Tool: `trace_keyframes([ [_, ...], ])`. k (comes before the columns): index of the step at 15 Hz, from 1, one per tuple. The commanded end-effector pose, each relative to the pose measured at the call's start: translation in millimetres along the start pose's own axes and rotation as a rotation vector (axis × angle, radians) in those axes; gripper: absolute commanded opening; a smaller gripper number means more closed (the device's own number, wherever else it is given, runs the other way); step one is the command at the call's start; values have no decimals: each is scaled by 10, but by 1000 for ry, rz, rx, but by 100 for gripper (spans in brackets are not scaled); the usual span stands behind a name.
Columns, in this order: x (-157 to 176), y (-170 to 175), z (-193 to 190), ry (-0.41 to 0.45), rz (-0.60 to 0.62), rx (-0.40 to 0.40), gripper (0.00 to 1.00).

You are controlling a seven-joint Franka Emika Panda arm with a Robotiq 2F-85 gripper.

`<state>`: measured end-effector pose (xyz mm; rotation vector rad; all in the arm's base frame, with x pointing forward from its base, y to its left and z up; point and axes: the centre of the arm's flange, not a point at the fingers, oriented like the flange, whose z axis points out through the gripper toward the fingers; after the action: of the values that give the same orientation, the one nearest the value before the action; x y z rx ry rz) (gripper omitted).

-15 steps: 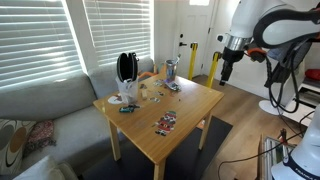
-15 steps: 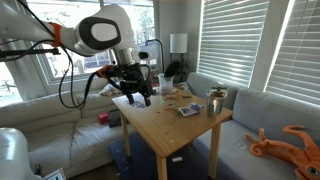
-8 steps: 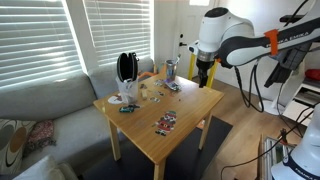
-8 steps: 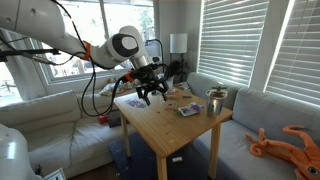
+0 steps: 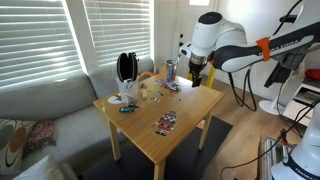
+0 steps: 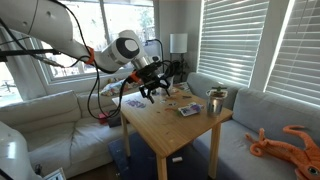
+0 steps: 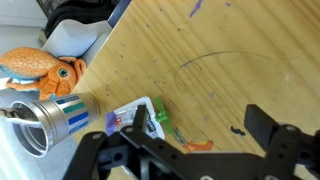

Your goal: Put the soap bottle upright

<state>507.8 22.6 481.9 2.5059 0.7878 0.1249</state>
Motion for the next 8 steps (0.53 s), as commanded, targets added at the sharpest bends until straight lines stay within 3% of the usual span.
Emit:
trace_keyframes([
  [1,0,1,-1,0,-1,0,100],
  [5,63,150,205,28,97,-103,100],
  [8,96,263,440,41,167,-104,100],
])
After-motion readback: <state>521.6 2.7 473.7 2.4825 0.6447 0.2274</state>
